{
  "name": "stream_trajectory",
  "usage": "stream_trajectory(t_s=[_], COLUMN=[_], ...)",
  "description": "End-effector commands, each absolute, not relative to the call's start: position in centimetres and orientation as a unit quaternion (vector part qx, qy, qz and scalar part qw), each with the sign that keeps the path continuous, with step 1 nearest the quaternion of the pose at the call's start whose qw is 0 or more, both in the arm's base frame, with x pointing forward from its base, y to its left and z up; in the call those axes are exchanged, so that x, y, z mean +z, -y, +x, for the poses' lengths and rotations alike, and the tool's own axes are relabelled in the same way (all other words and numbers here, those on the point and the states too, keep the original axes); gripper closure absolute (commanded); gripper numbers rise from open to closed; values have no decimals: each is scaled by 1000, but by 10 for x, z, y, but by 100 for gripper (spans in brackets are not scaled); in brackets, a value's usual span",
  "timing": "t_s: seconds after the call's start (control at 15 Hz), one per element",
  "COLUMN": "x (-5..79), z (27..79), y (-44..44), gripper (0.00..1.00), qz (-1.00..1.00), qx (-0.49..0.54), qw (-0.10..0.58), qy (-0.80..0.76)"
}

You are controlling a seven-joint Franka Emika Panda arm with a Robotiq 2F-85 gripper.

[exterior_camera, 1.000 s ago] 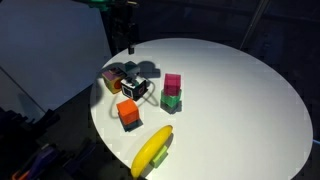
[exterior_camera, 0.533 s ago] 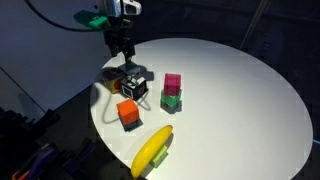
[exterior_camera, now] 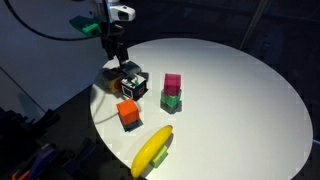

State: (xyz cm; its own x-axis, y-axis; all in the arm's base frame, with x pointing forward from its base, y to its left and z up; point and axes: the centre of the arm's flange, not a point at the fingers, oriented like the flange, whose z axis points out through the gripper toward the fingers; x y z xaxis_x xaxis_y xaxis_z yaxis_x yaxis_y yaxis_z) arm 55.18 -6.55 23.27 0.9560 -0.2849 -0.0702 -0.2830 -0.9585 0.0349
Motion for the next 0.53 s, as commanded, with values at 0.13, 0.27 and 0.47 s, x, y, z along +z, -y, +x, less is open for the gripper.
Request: stream_trajectory(t_s=[0.13,0.27,0.47], x=[234,232,227], z=[554,558,564], y=[53,50,48], gripper=[0,0,0], qz=[983,981,980], qx=[-29,-34,-35], qw=[26,26,28], qy=[180,189,191])
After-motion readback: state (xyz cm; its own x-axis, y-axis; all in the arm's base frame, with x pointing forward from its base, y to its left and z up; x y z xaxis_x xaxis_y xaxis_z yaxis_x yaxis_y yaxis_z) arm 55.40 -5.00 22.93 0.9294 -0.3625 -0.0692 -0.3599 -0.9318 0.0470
